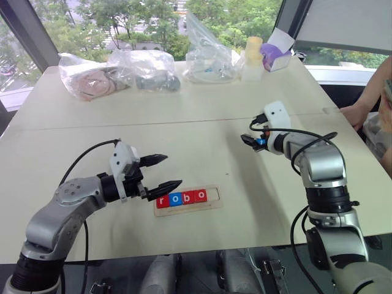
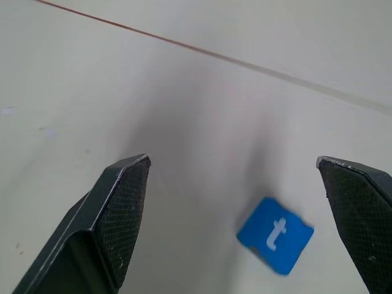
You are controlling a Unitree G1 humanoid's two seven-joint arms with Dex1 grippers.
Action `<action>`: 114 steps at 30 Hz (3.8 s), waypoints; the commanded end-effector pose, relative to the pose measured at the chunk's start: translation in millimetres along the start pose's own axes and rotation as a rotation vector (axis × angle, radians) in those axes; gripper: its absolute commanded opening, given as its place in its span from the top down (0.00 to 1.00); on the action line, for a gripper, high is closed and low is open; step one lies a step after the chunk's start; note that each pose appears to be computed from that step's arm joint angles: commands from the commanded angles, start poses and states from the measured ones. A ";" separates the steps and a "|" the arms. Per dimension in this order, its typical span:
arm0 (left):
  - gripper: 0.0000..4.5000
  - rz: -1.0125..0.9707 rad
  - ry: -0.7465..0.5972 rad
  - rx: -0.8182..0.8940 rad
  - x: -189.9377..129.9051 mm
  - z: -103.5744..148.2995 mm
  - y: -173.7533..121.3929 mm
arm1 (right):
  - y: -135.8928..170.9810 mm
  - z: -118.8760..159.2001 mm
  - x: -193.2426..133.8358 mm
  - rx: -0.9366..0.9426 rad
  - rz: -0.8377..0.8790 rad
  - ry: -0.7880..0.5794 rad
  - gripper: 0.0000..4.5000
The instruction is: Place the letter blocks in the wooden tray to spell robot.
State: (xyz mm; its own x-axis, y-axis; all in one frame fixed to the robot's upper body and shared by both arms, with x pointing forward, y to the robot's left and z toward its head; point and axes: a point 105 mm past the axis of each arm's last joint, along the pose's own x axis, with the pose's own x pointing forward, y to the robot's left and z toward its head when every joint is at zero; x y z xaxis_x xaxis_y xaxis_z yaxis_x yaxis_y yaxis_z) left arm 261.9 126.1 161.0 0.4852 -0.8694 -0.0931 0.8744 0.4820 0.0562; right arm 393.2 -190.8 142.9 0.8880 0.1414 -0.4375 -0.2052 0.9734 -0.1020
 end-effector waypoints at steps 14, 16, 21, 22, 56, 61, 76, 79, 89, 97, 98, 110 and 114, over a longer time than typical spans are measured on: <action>0.00 0.001 -0.028 0.038 1.1 7.3 -1.8 | -5.2 -16.3 18.0 0.227 -0.100 0.088 0.07; 0.00 0.004 -0.030 0.038 1.4 7.7 -1.2 | -0.7 -16.1 19.9 0.233 -0.096 0.090 0.21; 0.00 0.011 -0.033 0.040 1.6 8.1 -0.5 | 14.7 -19.0 21.3 0.232 -0.072 0.114 0.74; 0.00 0.012 -0.034 0.040 1.6 8.1 -0.8 | 20.6 -21.6 18.6 0.220 -0.056 0.128 0.74; 0.00 -0.055 -0.015 -0.005 5.1 2.6 -10.2 | 59.8 -60.2 -101.9 -0.114 0.372 0.290 0.01; 0.00 -0.096 -0.007 0.005 5.2 3.0 -14.4 | 48.9 -44.8 -104.7 -0.350 0.617 0.201 0.01; 0.00 -0.203 0.079 0.070 -19.1 2.2 -17.5 | 44.1 -78.2 -79.5 -0.714 1.020 0.073 0.01; 0.00 -0.202 0.079 0.071 -18.3 1.6 -18.0 | 45.1 -79.6 -74.0 -0.729 1.003 0.060 0.01; 0.00 -0.189 0.075 0.073 -15.8 1.9 -16.1 | 42.0 -75.5 -70.5 -0.742 0.968 0.043 0.74; 0.00 -0.193 0.070 0.065 -13.0 1.4 -17.3 | 98.4 -43.4 -88.8 -0.791 1.116 -0.073 0.74; 0.00 -0.198 0.071 0.064 -12.8 1.0 -17.9 | 105.1 -42.7 -89.8 -0.801 1.137 -0.073 0.74; 0.00 -0.207 0.083 0.067 -13.4 -0.4 -21.7 | 129.4 -54.5 -70.9 -0.852 1.157 -0.041 0.74; 0.00 -0.204 0.081 0.065 -13.4 -0.4 -22.3 | 132.7 -51.5 -69.8 -0.833 1.164 -0.051 0.74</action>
State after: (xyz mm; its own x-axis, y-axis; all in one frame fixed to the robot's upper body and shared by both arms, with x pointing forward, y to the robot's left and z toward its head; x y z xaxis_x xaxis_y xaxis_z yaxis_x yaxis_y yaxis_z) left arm 238.8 129.6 152.2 0.3051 -0.9305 -0.2029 0.9523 0.3007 0.0528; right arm 281.0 -85.2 104.3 0.0531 0.7833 -0.6194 -0.9821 -0.0713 -0.1743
